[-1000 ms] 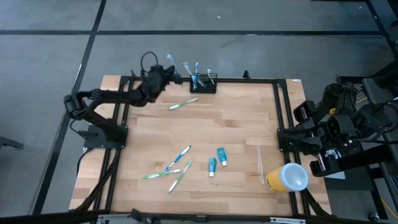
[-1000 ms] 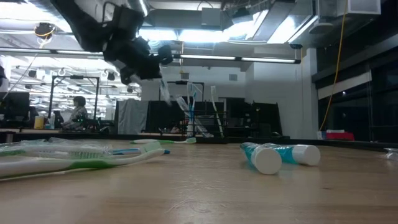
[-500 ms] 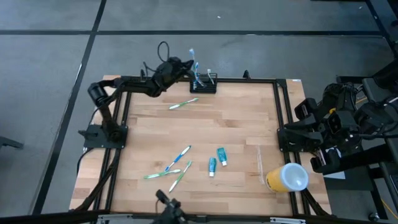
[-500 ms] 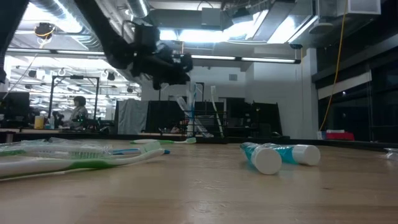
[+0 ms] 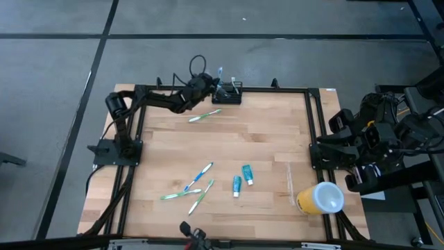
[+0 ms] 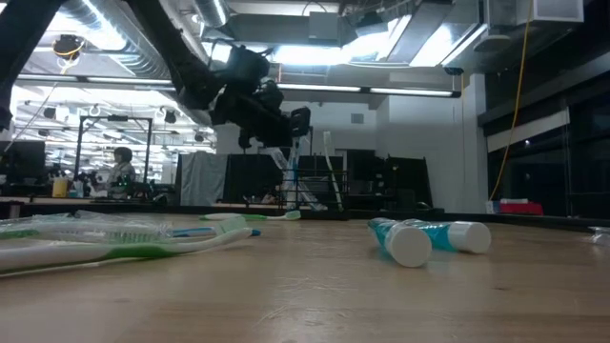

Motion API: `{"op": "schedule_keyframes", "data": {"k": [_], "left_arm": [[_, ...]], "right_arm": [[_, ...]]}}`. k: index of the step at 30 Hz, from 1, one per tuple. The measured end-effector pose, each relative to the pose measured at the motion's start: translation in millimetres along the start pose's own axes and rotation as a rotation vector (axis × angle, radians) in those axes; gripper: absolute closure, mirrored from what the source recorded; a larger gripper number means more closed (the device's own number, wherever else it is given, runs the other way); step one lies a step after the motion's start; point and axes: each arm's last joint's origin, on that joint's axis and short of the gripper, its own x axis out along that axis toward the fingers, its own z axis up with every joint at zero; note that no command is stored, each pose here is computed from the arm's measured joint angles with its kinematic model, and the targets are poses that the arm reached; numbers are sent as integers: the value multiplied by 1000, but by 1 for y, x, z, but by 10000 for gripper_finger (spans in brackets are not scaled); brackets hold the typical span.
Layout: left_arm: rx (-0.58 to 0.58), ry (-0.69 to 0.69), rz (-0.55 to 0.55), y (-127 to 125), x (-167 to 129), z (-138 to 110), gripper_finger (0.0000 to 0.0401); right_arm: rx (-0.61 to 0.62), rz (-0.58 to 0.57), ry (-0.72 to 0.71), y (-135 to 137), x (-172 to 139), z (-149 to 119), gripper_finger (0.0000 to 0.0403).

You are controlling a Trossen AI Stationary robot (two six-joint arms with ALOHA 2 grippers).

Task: Pick & Place toothbrushing station
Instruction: Put the blue toothbrush into the wire organizer

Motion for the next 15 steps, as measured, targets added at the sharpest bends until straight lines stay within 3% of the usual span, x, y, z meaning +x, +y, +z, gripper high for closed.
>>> {"op": "schedule_keyframes", "data": {"k": [8,15], "left_arm": [[40,77,159,-16,-11,-15,393],[20,89,164,-30,-23,-15,364]], "right_arm": [[-9,11,3,3,1,-3,333],[-4,40,8,7,-2,-3,333]]}}
